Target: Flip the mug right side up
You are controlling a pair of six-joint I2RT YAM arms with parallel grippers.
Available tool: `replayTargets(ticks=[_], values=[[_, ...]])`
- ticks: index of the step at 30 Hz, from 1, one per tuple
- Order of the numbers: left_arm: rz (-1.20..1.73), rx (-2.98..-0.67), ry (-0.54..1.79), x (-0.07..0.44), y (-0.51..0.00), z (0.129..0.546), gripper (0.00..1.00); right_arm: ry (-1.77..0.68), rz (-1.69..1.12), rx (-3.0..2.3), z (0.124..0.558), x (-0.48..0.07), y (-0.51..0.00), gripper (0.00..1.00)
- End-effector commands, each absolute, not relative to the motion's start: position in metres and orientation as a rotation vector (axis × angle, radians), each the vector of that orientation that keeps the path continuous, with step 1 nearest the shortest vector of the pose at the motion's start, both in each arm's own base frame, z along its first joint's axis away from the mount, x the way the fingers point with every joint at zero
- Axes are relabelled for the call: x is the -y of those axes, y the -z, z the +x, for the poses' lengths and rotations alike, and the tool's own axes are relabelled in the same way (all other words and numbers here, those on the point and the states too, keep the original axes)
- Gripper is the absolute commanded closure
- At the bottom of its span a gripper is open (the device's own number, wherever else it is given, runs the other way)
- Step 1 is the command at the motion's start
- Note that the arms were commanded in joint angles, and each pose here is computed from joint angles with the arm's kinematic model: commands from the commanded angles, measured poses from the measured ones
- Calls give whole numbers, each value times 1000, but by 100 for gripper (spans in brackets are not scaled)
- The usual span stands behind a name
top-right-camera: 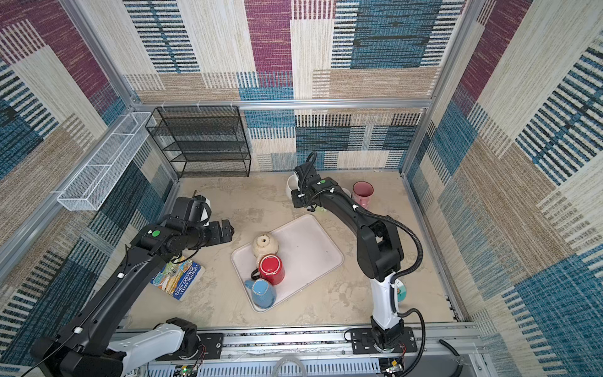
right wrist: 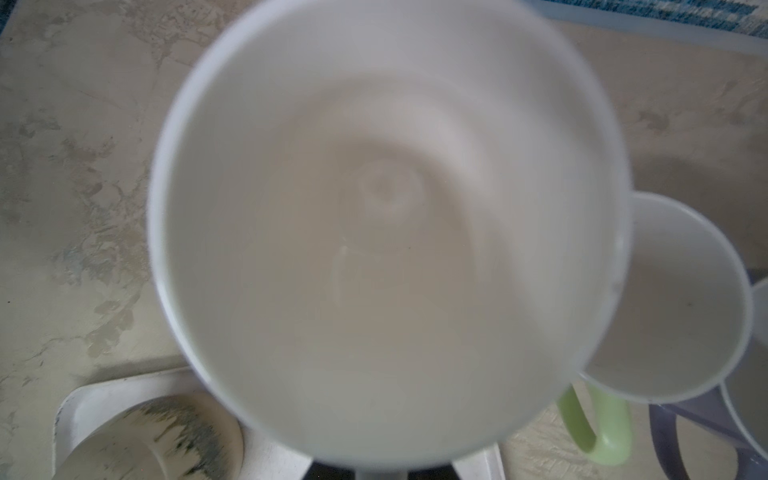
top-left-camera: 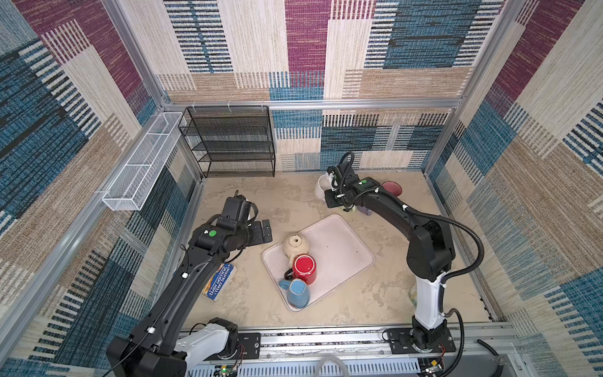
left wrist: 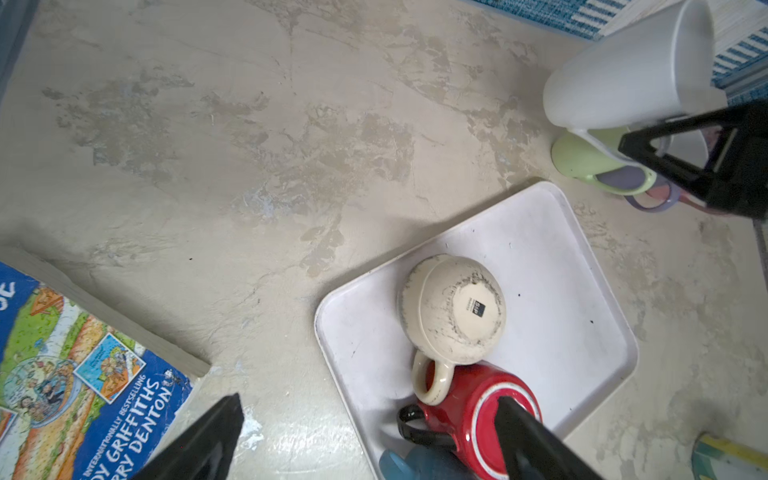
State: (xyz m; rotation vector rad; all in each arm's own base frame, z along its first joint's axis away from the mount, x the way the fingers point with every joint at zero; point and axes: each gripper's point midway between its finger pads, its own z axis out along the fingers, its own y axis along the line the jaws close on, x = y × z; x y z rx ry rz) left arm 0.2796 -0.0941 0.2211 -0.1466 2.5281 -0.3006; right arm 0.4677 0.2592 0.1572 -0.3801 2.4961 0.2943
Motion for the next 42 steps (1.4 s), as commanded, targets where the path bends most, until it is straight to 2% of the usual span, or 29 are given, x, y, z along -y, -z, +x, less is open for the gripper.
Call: replayTargets(ticks=[1, 7, 23, 35, 39, 42], values=[[-98, -2509, 322, 96, -222, 280, 1, -228, -383, -2479, 477, -256, -157, 100], [-32, -2526, 280, 92, -221, 280, 0, -187, -404, -2529, 481, -256, -138, 100], [30, -2559, 403, 108, -210, 276, 0, -45, -468, -2602, 484, -244, -113, 100], [21, -2581, 437, 109, -205, 278, 0, -54, -512, -2645, 476, -245, -94, 100], [24, -2584, 441, 109, -204, 277, 3, -36, -512, -2654, 475, -242, -90, 100], [27, -2581, 449, 110, -205, 278, 4, -32, -514, -2652, 475, -242, -90, 93]])
